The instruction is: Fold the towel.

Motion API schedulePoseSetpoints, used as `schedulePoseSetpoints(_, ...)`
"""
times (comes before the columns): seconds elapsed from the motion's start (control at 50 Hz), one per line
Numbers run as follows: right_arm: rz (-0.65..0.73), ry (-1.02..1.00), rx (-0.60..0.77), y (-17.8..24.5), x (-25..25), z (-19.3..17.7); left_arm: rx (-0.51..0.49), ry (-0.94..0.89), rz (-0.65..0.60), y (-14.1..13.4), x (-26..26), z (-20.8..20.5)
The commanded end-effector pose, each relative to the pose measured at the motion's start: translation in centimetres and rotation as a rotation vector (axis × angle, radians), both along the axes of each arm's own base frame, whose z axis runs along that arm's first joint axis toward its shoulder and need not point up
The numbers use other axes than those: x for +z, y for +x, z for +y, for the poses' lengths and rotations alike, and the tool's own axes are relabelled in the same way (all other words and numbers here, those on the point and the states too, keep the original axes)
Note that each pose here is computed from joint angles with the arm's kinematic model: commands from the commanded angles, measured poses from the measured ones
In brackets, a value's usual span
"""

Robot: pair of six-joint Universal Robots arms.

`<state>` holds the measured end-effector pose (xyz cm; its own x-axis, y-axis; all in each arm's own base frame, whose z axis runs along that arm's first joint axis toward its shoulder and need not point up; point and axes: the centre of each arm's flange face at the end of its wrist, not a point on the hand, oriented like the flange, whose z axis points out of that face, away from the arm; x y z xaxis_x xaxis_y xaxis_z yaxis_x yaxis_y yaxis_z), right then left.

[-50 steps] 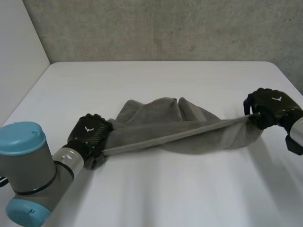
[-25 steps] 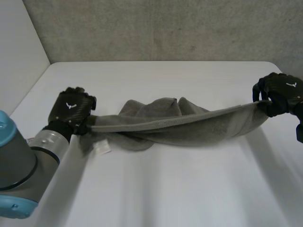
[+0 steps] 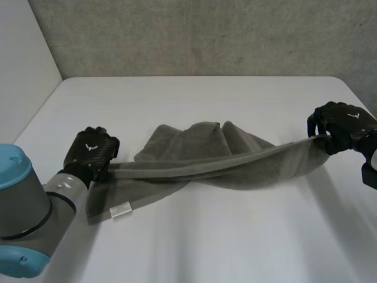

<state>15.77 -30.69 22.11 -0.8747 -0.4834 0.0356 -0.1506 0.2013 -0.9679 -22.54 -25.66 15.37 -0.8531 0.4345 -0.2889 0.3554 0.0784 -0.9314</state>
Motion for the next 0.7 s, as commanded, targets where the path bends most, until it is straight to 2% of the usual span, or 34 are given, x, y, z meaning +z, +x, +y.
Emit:
schedulePoseSetpoints(0.02, -0.003, 0.004, 0.009, 0.1, -0.1, 0.0, -0.007, 0.059, -0.015, 0.1, -0.6, 1.0)
schedulePoseSetpoints(0.18, -0.001, 0.002, 0.07, 1.2, 0.0, 0.3, -0.043, 0.109, -0.025, 0.0, -0.7, 1.3)
schedulePoseSetpoints(0.22, 0.019, -0.003, 0.138, 2.7, 0.1, -0.1, -0.057, 0.074, -0.015, -0.4, 0.2, 0.5)
schedulePoseSetpoints(0.28, 0.055, -0.045, 0.186, 4.1, 1.2, -1.3, -0.076, -0.022, 0.005, -1.3, 2.6, -2.0)
schedulePoseSetpoints(0.32, 0.075, -0.093, 0.22, 5.3, 2.3, -2.0, -0.088, -0.132, 0.016, -2.3, 5.6, -5.0)
schedulePoseSetpoints(0.34, 0.075, -0.093, 0.221, 5.3, 2.3, -2.0, -0.088, -0.133, 0.016, -2.3, 5.6, -5.0)
schedulePoseSetpoints(0.38, 0.088, -0.222, 0.253, 7.5, 5.6, -3.8, -0.087, -0.275, 0.034, -3.3, 10.2, -8.2)
schedulePoseSetpoints(0.4, 0.088, -0.223, 0.253, 7.5, 5.6, -3.8, -0.087, -0.276, 0.034, -3.3, 10.2, -8.2)
schedulePoseSetpoints(0.42, 0.086, -0.312, 0.237, 8.0, 7.9, -4.7, -0.088, -0.357, 0.055, -3.7, 13.1, -9.4)
schedulePoseSetpoints(0.44, 0.075, -0.414, 0.202, 8.1, 10.9, -5.5, -0.088, -0.357, 0.055, -3.7, 13.1, -9.4)
schedulePoseSetpoints(0.46, 0.075, -0.415, 0.202, 8.1, 10.9, -5.5, -0.085, -0.452, 0.083, -4.1, 16.5, -10.1)
schedulePoseSetpoints(0.48, 0.04, -0.518, 0.154, 8.2, 14.0, -6.1, -0.081, -0.554, 0.115, -4.2, 20.0, -10.4)
schedulePoseSetpoints(0.5, 0.04, -0.519, 0.153, 8.2, 14.1, -6.1, -0.081, -0.555, 0.115, -4.2, 20.0, -10.4)
schedulePoseSetpoints(0.54, -0.093, -0.713, 0.083, 7.6, 20.0, -6.2, -0.092, -0.736, 0.18, -4.4, 26.3, -9.4)
schedulePoseSetpoints(0.56, -0.094, -0.714, 0.083, 7.6, 20.0, -6.2, -0.092, -0.737, 0.181, -4.4, 26.4, -9.4)
schedulePoseSetpoints(0.58, -0.161, -0.792, 0.073, 7.3, 22.5, -5.5, -0.091, -0.811, 0.216, -4.1, 28.9, -8.5)
schedulePoseSetpoints(0.6, -0.209, -0.853, 0.077, 6.9, 24.1, -4.9, -0.091, -0.812, 0.216, -4.1, 29.0, -8.5)
schedulePoseSetpoints(0.64, -0.24, -0.877, 0.083, 6.7, 24.8, -4.4, -0.11, -0.886, 0.283, -3.6, 31.7, -6.8)
schedulePoseSetpoints(0.7, -0.231, -0.837, 0.114, 6.7, 23.1, -3.9, -0.129, -0.842, 0.298, -3.4, 30.5, -6.5)
